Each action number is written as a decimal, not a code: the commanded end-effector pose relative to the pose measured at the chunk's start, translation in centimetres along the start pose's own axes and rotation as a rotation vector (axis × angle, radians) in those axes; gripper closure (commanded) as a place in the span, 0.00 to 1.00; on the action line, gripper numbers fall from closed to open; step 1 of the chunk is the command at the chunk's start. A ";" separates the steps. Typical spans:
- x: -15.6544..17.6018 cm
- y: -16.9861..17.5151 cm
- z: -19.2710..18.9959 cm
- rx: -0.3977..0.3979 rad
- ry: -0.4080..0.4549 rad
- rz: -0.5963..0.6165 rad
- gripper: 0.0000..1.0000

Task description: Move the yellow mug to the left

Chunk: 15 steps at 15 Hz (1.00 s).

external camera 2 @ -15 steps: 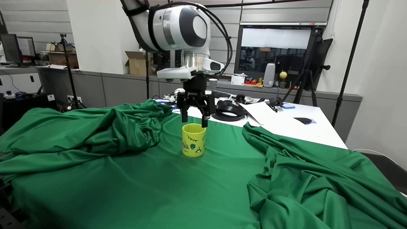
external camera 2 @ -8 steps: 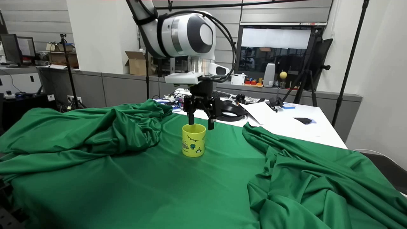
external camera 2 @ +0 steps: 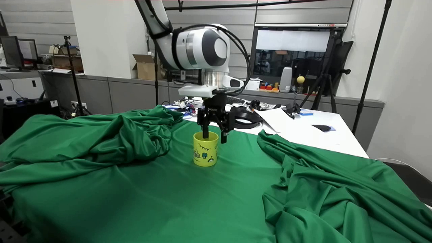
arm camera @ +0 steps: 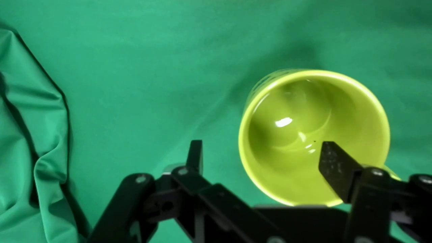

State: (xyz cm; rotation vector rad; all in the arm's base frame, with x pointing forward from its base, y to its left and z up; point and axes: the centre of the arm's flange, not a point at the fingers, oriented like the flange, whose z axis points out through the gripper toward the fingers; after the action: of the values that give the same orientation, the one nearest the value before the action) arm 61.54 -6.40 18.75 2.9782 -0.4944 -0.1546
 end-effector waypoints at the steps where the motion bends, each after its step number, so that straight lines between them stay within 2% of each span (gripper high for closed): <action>1: 0.8 -0.9 0.2 0.001 0.002 0.031 0.42; 9: 0.0 -0.3 -0.2 0.022 -0.003 0.014 0.97; 12: -0.1 -0.3 -0.5 0.031 -0.004 0.007 1.00; 15: -0.3 -0.8 -0.9 0.028 0.005 -0.021 0.97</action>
State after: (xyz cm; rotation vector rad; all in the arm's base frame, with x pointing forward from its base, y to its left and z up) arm 61.80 -5.83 18.56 3.0003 -0.4890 -0.1537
